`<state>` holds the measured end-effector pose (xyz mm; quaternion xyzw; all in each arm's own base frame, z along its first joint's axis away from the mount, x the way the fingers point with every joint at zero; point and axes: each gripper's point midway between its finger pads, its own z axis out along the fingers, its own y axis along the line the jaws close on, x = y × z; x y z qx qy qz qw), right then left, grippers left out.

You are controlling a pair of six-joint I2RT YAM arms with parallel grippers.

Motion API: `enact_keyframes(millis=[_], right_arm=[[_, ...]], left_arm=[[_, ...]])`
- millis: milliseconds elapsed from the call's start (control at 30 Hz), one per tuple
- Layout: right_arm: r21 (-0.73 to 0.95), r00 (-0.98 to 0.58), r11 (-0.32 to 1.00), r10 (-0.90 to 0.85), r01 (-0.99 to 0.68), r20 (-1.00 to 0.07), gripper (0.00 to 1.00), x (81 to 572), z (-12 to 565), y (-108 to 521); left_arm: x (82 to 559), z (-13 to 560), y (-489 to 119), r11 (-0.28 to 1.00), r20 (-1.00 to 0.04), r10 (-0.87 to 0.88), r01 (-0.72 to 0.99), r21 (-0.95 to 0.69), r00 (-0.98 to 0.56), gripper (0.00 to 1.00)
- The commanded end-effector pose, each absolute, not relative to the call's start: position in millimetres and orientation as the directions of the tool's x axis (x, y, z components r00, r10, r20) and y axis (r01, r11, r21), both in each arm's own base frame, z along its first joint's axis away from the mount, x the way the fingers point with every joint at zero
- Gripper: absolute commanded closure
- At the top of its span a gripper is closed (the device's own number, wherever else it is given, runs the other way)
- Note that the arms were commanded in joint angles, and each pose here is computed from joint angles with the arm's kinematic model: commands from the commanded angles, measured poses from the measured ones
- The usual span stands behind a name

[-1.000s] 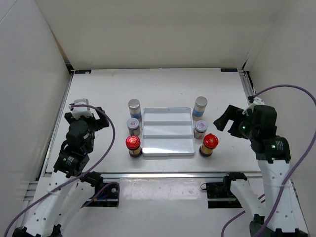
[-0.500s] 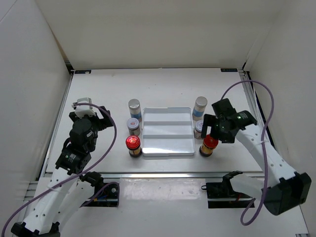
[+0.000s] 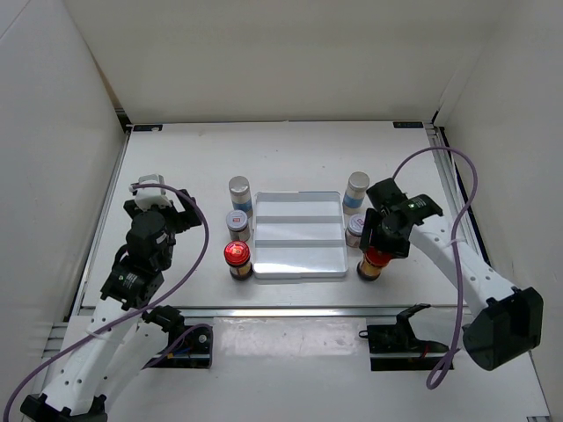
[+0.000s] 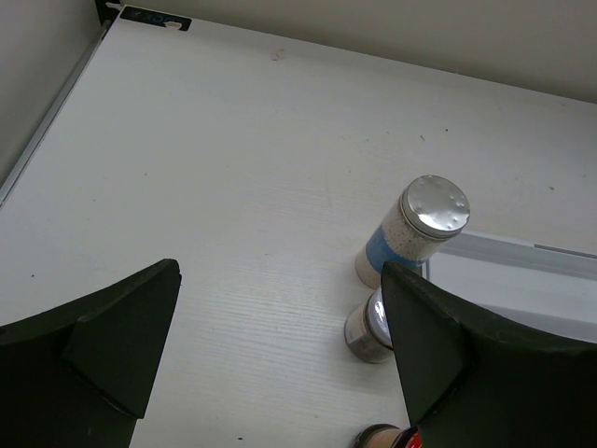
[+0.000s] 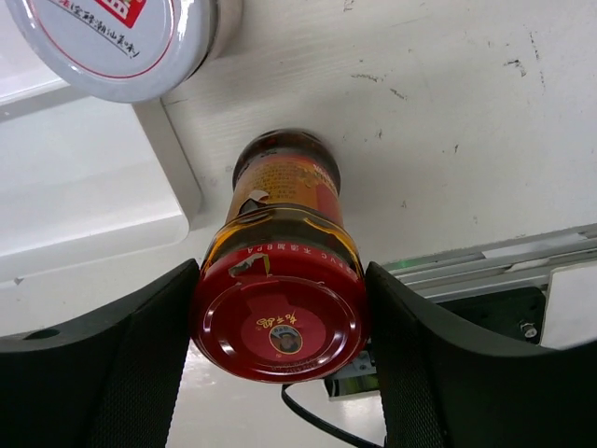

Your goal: Organize the condiment bottles

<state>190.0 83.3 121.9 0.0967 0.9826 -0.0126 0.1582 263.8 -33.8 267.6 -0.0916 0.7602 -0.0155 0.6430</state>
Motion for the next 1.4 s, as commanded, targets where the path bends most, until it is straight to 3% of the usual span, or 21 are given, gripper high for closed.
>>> enact_keyframes(millis=[0, 100, 233, 500, 967, 1033, 1100, 1133, 1167, 1267, 1367], right_arm=[[0.070, -0.907, 0.980, 0.197, 0.184, -0.372, 0.79, 192.1, 147.0, 88.1], [0.091, -0.884, 0.980, 0.199, 0.177, -0.422, 0.91, 194.2, 173.1, 87.7], [0.122, -0.848, 0.987, 0.149, 0.100, -0.508, 1.00, 196.7, 210.1, 102.2], [0.178, -0.836, 0.981, 0.029, -0.082, -0.548, 1.00, 207.2, 230.8, 166.9], [0.109, -0.924, 0.991, -0.032, -0.079, -0.381, 0.99, 228.5, 158.5, 206.3], [0.095, -0.930, 0.992, -0.037, -0.077, -0.366, 0.91, 227.1, 152.1, 205.0], [0.079, -0.939, 0.995, -0.035, -0.066, -0.342, 0.63, 223.4, 142.6, 202.0], [0.079, -0.939, 0.995, -0.035, -0.066, -0.342, 0.63, 223.4, 142.6, 202.0], [0.083, -0.939, 0.995, -0.024, -0.056, -0.342, 0.35, 221.2, 142.8, 200.5], [0.099, -0.915, 0.993, -0.021, -0.066, -0.403, 0.00, 220.5, 157.6, 198.3], [0.102, -0.877, 0.993, -0.008, -0.065, -0.481, 0.00, 219.7, 180.6, 192.8]], left_arm=[[264.6, 269.4, -34.3, 0.983, -0.977, -0.158, -0.117, -0.142, -0.146, 0.00], [264.6, 269.4, -34.3, 0.983, -0.977, -0.158, -0.117, -0.142, -0.146, 0.00], [265.3, 271.4, -34.6, 0.982, -0.977, -0.162, -0.116, -0.147, -0.138, 0.00], [265.4, 267.0, -37.8, 0.984, -0.976, -0.159, -0.099, -0.145, -0.150, 0.00], [268.4, 265.7, -51.0, 0.989, -0.977, -0.145, -0.028, -0.142, -0.159, 0.00], [268.3, 261.4, -52.6, 0.990, -0.975, -0.141, -0.020, -0.140, -0.169, 0.00], [269.3, 264.2, -53.0, 0.989, -0.977, -0.146, -0.018, -0.145, -0.158, 0.00], [269.3, 264.2, -53.0, 0.989, -0.977, -0.146, -0.018, -0.145, -0.158, 0.00], [270.6, 262.1, -52.4, 0.988, -0.975, -0.153, -0.030, -0.150, -0.164, 0.00], [270.6, 262.0, -52.0, 0.990, -0.976, -0.144, -0.029, -0.141, -0.164, 0.00], [265.0, 265.4, -66.6, 0.990, -0.974, -0.113, 0.064, -0.128, -0.194, 0.00]])
